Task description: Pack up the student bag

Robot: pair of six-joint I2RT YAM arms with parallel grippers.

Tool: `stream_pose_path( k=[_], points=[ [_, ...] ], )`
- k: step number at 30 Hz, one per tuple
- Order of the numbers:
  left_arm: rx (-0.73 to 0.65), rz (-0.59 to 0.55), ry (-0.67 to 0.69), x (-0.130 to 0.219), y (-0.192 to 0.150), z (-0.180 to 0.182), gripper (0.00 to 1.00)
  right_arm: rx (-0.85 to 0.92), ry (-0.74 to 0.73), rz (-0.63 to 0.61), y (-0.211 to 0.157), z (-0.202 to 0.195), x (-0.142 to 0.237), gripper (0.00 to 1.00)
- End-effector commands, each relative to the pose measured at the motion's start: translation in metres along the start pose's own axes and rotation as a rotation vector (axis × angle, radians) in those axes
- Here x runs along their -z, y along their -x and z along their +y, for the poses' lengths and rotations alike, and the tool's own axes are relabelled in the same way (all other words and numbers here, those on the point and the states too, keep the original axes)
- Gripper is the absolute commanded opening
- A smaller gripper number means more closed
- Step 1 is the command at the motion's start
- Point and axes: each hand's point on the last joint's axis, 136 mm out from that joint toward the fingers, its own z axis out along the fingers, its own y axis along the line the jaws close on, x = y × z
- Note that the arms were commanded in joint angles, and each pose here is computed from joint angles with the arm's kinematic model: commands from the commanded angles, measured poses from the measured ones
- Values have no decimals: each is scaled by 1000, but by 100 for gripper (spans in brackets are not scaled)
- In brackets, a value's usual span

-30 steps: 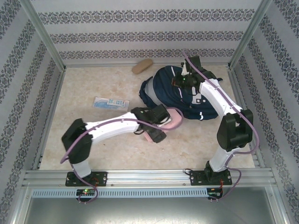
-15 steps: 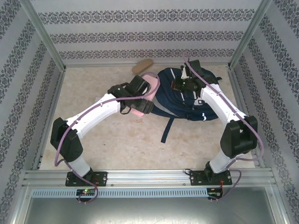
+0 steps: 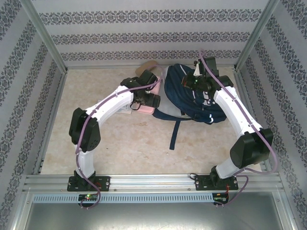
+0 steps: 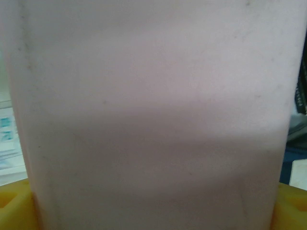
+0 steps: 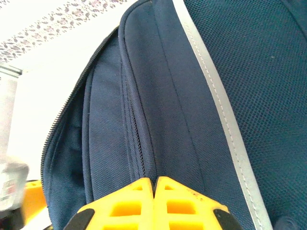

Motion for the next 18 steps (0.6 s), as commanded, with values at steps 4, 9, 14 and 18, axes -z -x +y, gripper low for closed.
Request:
stream_pose_path(
  k=[4, 9, 14, 18],
  points=[
    [140, -18, -176, -11, 39, -43, 77, -11, 147, -70, 22, 45, 30, 0],
    [195, 2, -257, -40, 54, -68, 77, -16, 149, -59, 16, 46, 28, 0],
    [249, 30, -268, -75, 54, -77, 77, -15, 155, -48, 10, 50, 27, 0],
    [250, 54, -242, -100, 46, -83, 77, -15, 155, -45, 9, 51, 25, 0]
  ],
)
